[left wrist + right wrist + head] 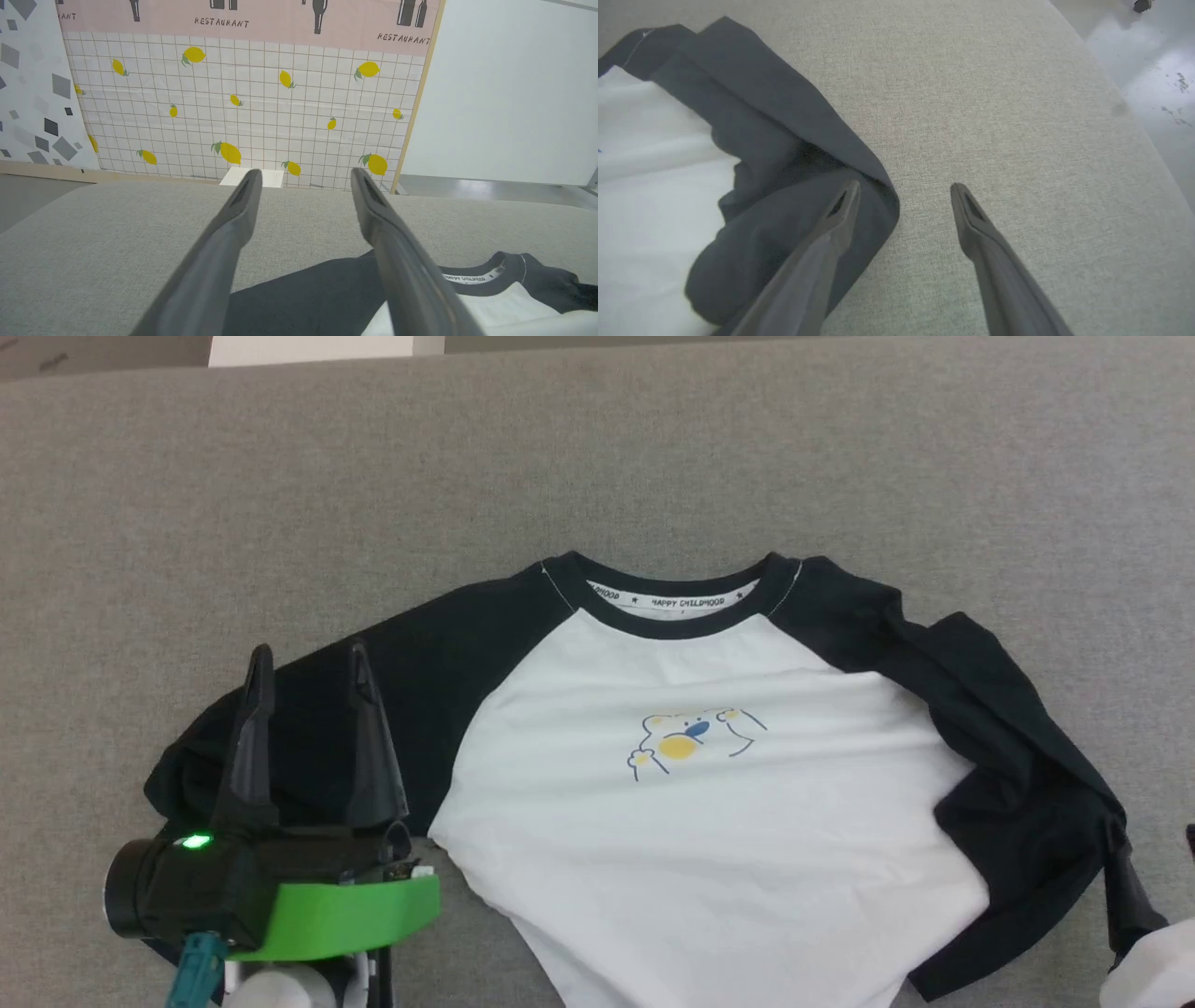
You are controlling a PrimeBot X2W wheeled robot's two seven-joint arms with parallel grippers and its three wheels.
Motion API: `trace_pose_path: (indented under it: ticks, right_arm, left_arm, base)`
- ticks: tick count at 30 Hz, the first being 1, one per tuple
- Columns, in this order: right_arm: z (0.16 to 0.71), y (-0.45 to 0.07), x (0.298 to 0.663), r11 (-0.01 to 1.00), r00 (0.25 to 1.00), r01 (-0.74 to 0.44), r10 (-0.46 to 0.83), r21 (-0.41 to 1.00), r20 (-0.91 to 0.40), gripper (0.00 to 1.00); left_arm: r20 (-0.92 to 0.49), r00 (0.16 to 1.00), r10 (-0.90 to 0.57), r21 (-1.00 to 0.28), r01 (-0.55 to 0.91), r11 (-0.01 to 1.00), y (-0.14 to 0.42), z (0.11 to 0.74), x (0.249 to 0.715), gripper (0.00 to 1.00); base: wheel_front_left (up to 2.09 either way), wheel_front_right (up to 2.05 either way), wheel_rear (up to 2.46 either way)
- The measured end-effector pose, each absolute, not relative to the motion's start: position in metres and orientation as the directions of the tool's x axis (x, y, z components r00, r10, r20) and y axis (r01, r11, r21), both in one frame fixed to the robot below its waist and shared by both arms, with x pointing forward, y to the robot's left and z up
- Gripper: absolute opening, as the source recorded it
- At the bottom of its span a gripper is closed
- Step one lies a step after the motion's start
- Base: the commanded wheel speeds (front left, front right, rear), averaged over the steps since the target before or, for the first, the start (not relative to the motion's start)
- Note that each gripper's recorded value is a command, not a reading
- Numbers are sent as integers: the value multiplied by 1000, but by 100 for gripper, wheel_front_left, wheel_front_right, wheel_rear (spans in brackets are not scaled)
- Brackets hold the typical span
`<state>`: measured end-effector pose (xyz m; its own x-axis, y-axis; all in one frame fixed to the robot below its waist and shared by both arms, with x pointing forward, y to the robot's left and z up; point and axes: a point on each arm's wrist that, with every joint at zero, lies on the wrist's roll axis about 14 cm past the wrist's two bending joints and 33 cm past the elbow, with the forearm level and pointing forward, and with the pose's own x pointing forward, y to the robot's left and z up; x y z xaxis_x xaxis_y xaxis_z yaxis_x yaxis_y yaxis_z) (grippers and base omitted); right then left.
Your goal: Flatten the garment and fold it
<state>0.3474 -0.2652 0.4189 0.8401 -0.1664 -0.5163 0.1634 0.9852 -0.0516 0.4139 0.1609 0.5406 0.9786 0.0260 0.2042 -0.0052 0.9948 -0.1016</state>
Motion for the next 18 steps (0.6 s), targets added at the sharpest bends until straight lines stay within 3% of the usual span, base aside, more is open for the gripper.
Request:
trace_pose_path:
  ticks: [5, 6, 7, 8, 13, 18]
  right_arm:
    - [391, -255, 354, 989, 810, 148, -133, -20, -571, 100]
    - [375, -243, 360, 992, 792, 128, -92, 18, -604, 42]
    - [371, -240, 361, 992, 788, 124, -81, 28, -611, 10]
    - [368, -238, 363, 993, 782, 113, -70, 29, -619, 0]
    - [375, -240, 372, 994, 799, 108, -70, 27, -598, 0]
    - [425, -259, 396, 996, 859, 72, -92, -59, -504, 0]
  left_arm:
    - [190, 982, 7, -94, 11, 996, 155, 534, 417, 100]
    - [185, 983, 10, -92, 8, 996, 156, 533, 417, 100]
    - [183, 983, 9, -92, 8, 996, 156, 532, 416, 100]
    - [178, 984, 8, -91, 8, 996, 157, 530, 416, 100]
    - [179, 984, 14, -84, 1, 996, 159, 532, 412, 100]
    - [199, 980, 20, -84, -3, 996, 161, 541, 406, 100]
  base:
    - [0, 0, 0]
    - [0, 0, 0]
    - [0, 0, 0]
    - [0, 0, 0]
    - [0, 0, 0]
    - [0, 0, 0]
